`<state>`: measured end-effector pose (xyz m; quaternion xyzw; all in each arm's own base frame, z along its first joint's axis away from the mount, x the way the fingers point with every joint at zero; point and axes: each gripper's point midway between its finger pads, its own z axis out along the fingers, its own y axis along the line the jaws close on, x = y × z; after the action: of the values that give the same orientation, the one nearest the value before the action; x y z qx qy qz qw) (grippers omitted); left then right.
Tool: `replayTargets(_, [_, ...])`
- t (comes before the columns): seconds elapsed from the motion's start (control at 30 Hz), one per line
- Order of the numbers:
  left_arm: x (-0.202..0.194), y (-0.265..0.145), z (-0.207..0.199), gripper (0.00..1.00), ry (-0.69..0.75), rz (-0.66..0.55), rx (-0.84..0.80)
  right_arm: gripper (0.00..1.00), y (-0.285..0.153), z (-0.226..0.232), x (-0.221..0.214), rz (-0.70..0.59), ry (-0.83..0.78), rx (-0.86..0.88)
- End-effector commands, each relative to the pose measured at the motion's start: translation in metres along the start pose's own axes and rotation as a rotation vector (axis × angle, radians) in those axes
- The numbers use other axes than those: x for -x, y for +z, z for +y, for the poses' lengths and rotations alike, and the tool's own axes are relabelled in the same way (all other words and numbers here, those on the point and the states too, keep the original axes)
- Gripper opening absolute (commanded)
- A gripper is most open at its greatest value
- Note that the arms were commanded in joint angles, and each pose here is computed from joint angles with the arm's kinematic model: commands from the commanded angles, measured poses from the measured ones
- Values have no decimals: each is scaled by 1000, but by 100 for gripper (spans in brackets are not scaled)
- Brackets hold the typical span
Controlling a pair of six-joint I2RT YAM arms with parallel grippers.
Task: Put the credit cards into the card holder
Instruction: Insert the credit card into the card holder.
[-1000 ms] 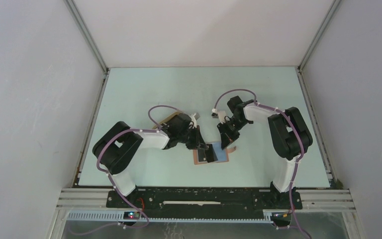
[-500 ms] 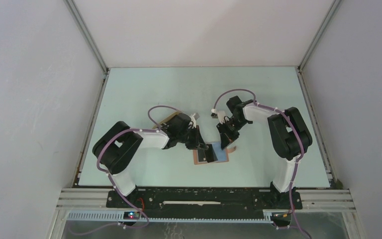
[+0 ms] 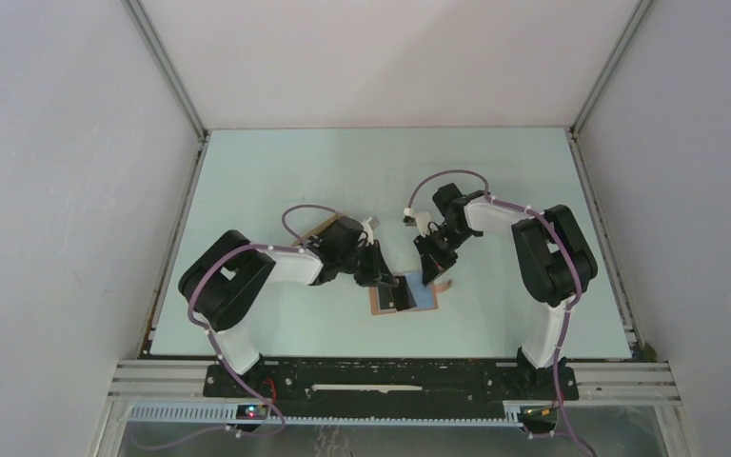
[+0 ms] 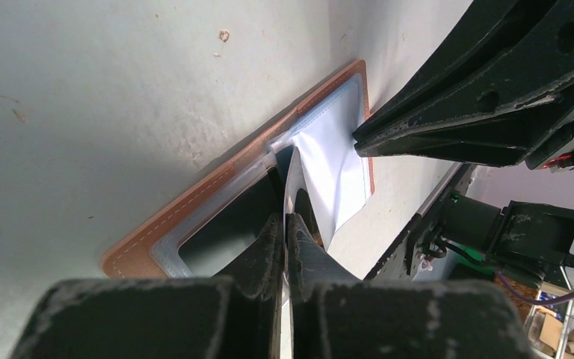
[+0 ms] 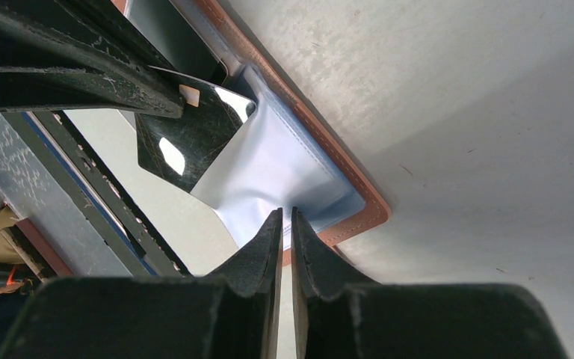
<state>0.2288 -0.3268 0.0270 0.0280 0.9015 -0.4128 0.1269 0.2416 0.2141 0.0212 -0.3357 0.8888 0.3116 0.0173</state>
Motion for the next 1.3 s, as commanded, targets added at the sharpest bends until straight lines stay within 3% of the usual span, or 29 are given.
replayTargets(0.0, [-33,1,29,6,-51,100,74,16,2,-1,13,-24,-25,-12])
replayTargets(1.27, [-44,-5,33,7,-127,107,35,16,2,-4,14,-24,-28,-32])
